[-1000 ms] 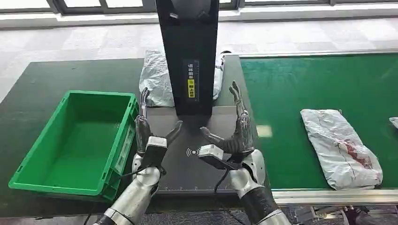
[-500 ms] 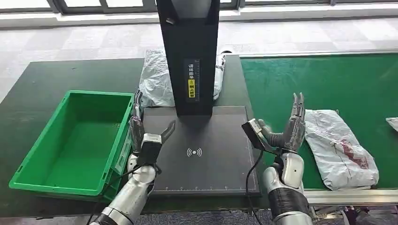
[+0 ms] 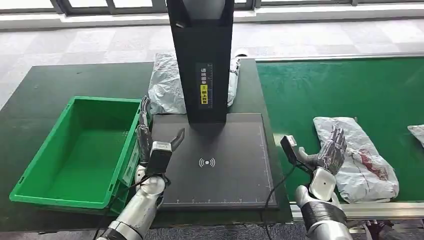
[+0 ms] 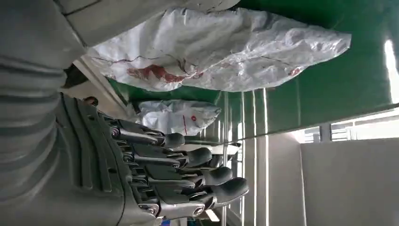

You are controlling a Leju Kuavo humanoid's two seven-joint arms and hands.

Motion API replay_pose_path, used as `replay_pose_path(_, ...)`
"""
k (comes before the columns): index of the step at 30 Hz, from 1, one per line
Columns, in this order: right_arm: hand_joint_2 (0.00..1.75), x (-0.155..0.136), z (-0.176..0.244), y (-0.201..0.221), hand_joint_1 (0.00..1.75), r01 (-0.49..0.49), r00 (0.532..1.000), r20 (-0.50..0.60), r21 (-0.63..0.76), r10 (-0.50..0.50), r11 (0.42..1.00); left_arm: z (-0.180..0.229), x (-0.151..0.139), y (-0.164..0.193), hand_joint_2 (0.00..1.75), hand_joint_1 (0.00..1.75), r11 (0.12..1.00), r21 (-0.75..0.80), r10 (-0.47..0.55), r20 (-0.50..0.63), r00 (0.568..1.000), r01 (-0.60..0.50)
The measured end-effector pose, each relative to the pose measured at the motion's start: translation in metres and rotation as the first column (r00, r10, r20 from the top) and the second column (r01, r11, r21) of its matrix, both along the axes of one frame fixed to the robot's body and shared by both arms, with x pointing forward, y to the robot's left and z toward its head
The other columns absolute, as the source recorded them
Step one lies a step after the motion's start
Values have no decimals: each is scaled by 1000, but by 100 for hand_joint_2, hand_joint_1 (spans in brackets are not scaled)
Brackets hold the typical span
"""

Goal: Moved the parcel from conveyor to table for the left to box.

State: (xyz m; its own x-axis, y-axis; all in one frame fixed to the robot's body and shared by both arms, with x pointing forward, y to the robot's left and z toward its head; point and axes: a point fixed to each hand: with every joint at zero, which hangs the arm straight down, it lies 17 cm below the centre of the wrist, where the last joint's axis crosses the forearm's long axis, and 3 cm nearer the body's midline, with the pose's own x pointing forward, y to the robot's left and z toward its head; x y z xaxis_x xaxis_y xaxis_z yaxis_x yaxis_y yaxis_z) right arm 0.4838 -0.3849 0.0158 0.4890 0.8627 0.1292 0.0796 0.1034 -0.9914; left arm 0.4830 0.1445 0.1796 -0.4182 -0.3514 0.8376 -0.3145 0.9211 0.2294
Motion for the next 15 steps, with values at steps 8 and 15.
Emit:
replay_pose_path(8,175,-9,-23,-20,0,48,993,-105,-13,-49,999,-2,1,3,175,0,1000,-3,11,-6,1000,-11)
replay_pose_path(15,175,-15,-37,-38,0,85,975,-201,-33,-90,996,-6,1,7,175,0,1000,-24,19,-20,1000,-19)
